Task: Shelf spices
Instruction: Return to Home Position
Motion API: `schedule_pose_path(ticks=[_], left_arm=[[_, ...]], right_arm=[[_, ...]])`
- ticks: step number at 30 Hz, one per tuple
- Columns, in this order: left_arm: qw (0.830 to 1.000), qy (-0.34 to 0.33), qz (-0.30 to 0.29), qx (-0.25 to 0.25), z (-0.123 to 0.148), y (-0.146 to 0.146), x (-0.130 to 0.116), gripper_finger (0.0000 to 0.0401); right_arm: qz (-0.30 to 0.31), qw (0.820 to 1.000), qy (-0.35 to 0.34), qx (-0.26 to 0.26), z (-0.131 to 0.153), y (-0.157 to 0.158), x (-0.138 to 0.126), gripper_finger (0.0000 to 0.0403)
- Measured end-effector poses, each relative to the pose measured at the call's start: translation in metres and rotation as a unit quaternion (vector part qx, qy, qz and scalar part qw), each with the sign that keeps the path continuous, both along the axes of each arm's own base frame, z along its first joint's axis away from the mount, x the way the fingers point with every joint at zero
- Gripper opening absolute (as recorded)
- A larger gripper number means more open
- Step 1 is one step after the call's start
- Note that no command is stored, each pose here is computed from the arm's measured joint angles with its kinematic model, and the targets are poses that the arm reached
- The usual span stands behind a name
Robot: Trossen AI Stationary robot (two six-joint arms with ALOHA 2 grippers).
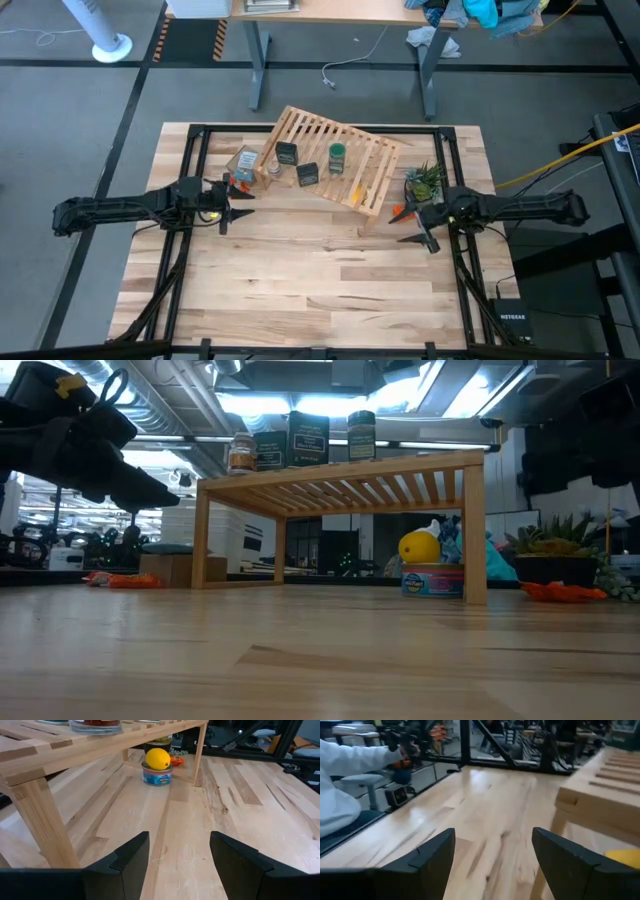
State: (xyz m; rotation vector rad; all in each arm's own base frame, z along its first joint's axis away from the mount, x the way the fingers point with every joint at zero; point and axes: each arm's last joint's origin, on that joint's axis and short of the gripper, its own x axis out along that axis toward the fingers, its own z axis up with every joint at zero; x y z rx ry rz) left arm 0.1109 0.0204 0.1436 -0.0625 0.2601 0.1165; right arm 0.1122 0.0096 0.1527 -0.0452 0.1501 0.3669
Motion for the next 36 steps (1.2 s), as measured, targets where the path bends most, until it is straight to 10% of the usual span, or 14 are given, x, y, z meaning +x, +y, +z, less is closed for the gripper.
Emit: schedule_pose_path(ticks=[36], left_arm=[[1.000, 0.000, 0.001, 0.000, 0.0000, 0.0001, 0.0000, 0.0202]], right_arm=[[-0.067, 0.997, -0.015, 0.038, 0.0049, -0.0033, -0.0054, 0.0270]])
